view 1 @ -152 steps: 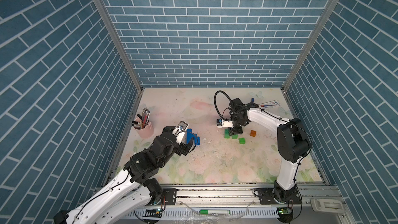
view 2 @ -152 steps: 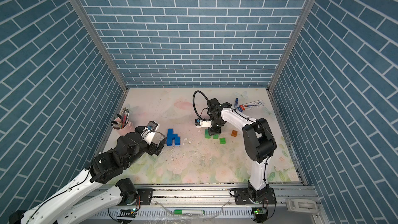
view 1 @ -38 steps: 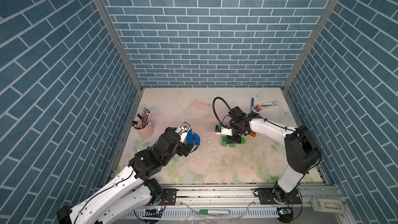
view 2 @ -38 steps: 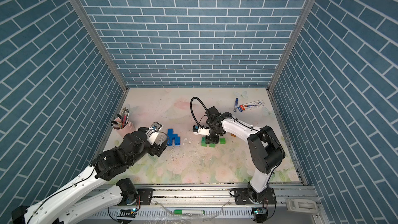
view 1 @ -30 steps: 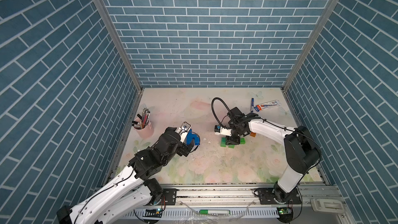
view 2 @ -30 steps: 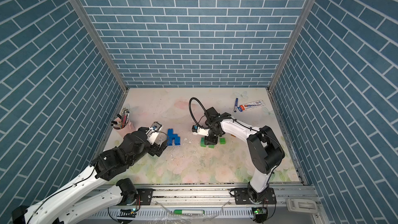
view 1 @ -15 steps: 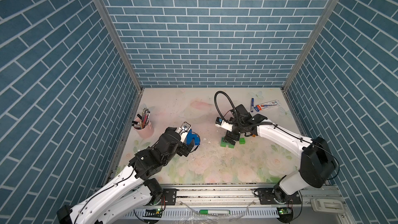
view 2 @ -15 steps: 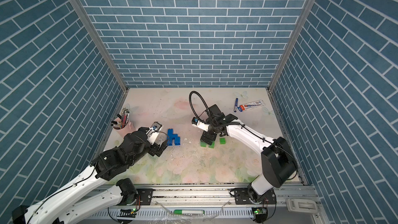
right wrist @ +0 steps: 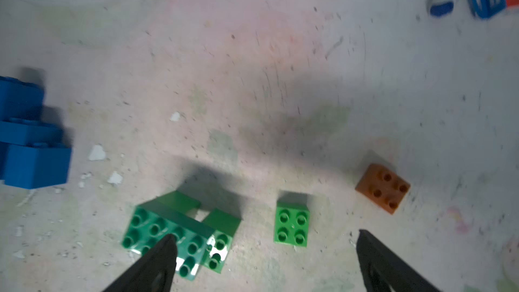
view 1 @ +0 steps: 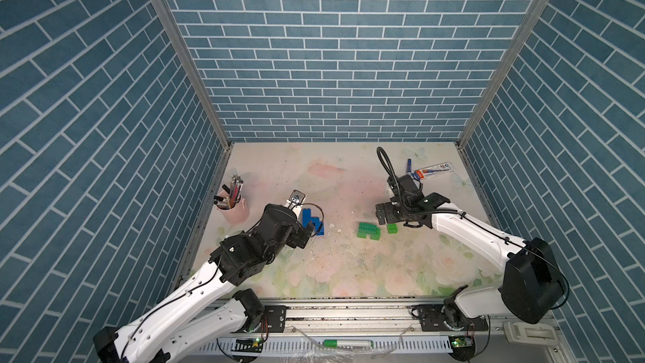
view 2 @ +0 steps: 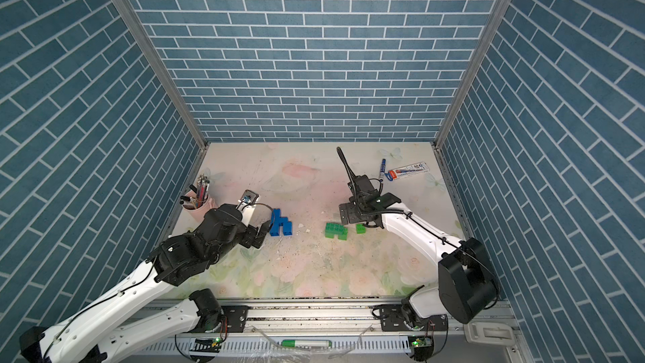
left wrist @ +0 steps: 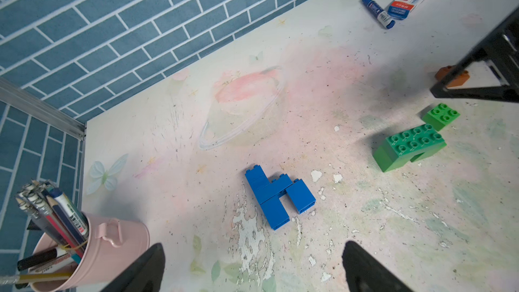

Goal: Assemble the letter h with lego
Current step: Pick up the lego brick from the center of the board.

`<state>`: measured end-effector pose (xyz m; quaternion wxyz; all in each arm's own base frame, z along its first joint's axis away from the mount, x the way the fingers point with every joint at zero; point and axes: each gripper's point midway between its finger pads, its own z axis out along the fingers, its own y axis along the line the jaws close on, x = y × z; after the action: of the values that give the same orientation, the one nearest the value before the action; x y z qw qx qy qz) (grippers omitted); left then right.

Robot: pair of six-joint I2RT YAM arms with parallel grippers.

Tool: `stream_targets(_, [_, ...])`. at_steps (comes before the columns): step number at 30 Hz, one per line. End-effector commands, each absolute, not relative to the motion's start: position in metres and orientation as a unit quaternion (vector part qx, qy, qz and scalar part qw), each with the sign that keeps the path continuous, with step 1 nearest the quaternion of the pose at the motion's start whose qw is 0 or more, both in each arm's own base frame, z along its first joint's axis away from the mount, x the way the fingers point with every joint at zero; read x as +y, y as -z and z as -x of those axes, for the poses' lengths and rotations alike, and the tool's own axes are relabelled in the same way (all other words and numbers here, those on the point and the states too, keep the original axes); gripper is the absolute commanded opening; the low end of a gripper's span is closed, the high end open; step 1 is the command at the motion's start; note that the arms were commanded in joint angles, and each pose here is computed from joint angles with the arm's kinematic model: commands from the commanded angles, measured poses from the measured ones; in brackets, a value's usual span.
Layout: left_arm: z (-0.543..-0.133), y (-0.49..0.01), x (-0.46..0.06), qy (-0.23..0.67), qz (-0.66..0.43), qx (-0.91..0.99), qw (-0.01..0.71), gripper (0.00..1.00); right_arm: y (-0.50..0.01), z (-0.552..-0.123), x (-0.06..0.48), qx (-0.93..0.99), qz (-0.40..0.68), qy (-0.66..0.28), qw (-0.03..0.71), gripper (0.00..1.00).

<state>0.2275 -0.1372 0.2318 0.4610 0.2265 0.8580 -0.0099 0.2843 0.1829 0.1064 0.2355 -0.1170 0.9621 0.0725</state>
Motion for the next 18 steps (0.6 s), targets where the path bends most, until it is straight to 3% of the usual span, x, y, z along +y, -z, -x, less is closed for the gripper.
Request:
stream_targets(1, [-0.223,-0.213,-0.128,-0.005,-0.213,0.877,0.431,0.99,-0.1,-0.272,0.165,0.974,0.049,-0.049,0.217,0.89])
stream_targets(5, [-0.226,-0.212,-0.122,-0.026,-0.211,0.875,0.435,0.99,-0.081,-0.262,0.157,0.983,0.039,-0.028,0.179,0.65])
stream_targets(10, [-0.226,-0.208,-0.121,-0.028,-0.214,0.875,0.434,0.99,-0.067,-0.261,0.158,0.985,0.048,-0.02,0.163,0.72])
stream_targets(18, [-0.227,-0.207,-0.12,-0.033,-0.217,0.875,0.432,0.99,-0.045,-0.265,0.158,0.991,0.057,-0.021,0.119,0.64])
